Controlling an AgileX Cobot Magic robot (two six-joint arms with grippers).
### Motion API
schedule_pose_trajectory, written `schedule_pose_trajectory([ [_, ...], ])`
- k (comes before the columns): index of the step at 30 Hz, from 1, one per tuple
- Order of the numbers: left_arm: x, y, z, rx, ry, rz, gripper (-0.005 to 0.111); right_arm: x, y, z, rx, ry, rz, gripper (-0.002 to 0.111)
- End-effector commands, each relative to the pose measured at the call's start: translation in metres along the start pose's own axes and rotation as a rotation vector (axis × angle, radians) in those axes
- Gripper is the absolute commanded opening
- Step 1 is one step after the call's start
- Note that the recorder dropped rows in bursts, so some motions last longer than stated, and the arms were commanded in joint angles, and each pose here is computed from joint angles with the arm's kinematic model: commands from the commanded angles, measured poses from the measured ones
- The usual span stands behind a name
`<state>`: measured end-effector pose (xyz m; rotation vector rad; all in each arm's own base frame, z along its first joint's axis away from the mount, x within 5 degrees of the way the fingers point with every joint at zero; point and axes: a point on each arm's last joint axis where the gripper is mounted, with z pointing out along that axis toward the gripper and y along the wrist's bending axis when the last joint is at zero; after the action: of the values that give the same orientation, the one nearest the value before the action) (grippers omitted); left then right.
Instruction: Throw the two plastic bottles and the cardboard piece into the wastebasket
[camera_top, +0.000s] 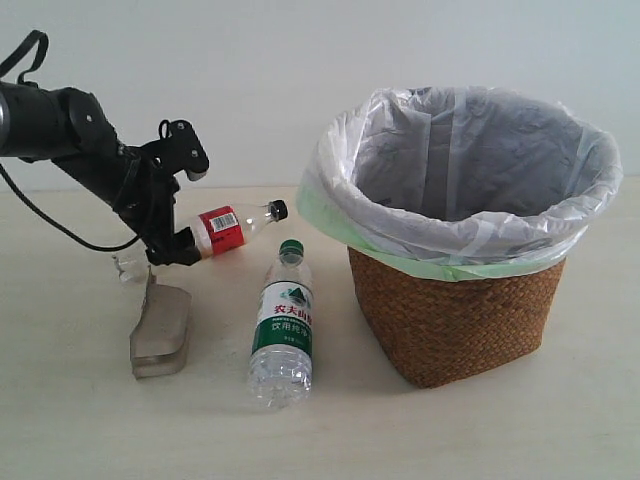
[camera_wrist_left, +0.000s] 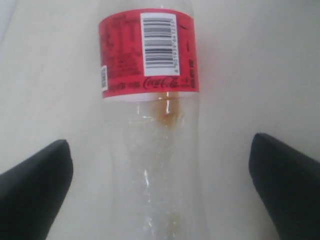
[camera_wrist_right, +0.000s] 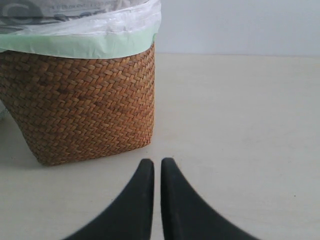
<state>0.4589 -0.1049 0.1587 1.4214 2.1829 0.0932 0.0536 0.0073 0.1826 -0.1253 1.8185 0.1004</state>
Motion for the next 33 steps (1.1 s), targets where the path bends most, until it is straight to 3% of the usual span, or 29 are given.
schedule_pose_trajectory([
  [1, 0.004, 0.001, 0.012, -0.015, -0.006, -0.013, 0.087, -0.001, 0.0, -0.001, 0.001, -0.016, -0.012, 0.002],
  [9, 0.012, 0.005, 0.022, -0.039, -0.004, -0.03, 0.082, -0.001, 0.0, -0.001, 0.001, -0.016, -0.012, 0.002],
  [20, 0.024, -0.008, 0.041, 0.051, 0.061, -0.01, 0.004, -0.001, 0.0, -0.001, 0.001, -0.016, -0.012, 0.002],
  [25, 0.018, -0.001, 0.027, 0.01, 0.047, -0.022, 0.004, -0.001, 0.0, -0.001, 0.001, -0.016, -0.012, 0.002],
  [33, -0.008, 0.024, -0.044, -0.163, -0.045, -0.105, 0.004, -0.001, 0.0, -0.001, 0.001, -0.016, -0.012, 0.002],
])
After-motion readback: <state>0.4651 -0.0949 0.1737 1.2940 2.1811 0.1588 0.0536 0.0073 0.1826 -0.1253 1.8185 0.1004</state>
